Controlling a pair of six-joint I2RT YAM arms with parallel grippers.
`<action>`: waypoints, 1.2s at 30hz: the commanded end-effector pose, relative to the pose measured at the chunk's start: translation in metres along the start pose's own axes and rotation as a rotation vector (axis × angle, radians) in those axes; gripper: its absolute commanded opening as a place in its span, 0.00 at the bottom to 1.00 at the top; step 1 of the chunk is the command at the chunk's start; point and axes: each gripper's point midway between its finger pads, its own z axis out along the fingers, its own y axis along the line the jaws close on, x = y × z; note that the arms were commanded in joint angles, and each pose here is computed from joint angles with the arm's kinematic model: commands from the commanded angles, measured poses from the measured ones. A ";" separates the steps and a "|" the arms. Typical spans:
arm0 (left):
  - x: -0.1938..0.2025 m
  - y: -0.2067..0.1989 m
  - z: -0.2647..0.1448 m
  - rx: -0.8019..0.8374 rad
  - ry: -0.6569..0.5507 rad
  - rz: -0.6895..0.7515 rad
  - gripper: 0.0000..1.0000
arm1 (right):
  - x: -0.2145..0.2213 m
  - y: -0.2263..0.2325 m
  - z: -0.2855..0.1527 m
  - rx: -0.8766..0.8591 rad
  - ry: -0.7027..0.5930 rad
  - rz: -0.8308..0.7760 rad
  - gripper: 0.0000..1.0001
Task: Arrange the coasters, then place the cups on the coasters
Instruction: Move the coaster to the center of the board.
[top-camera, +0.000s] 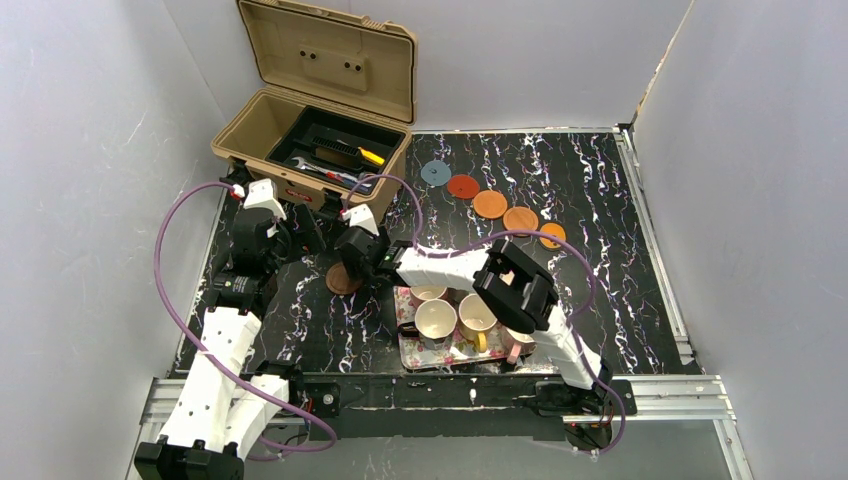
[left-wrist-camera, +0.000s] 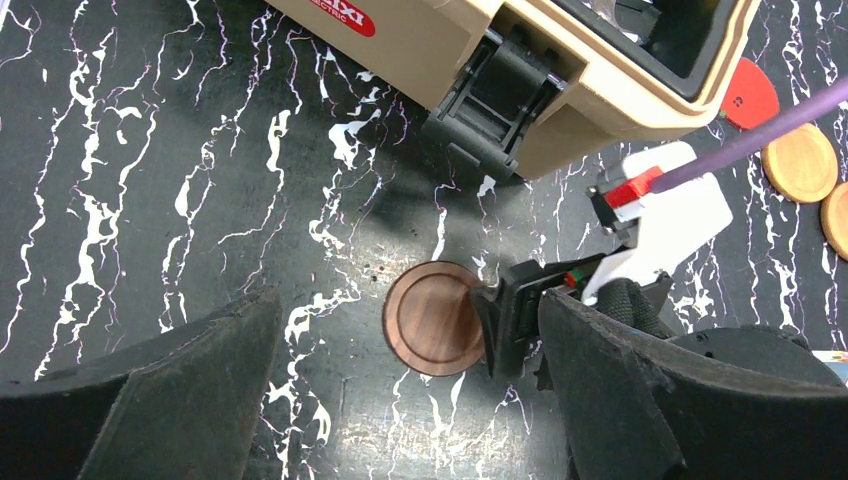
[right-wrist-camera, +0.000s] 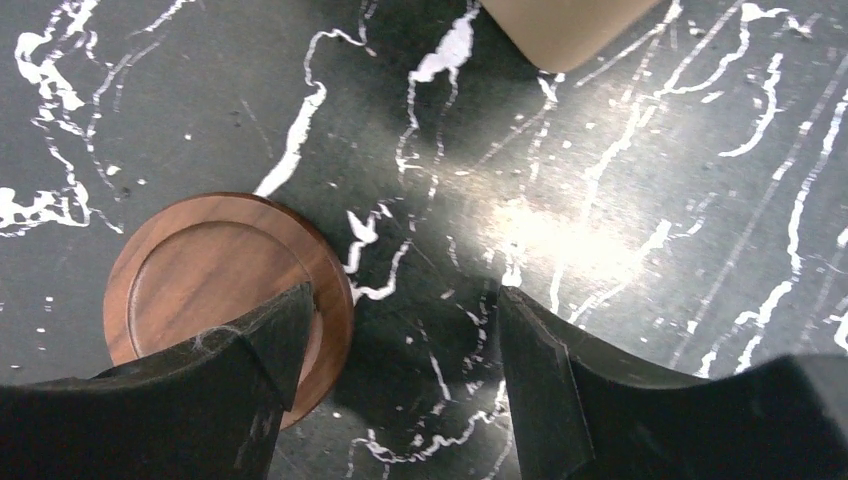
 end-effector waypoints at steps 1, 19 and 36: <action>-0.002 0.002 0.000 -0.010 -0.012 0.009 0.98 | 0.013 -0.038 -0.011 0.123 0.028 -0.050 0.74; -0.001 0.006 -0.001 -0.030 -0.008 0.015 0.98 | 0.029 -0.129 -0.018 0.232 0.073 0.036 0.69; -0.001 0.007 -0.001 -0.034 -0.007 0.015 0.98 | 0.044 -0.197 -0.031 0.311 0.101 0.134 0.68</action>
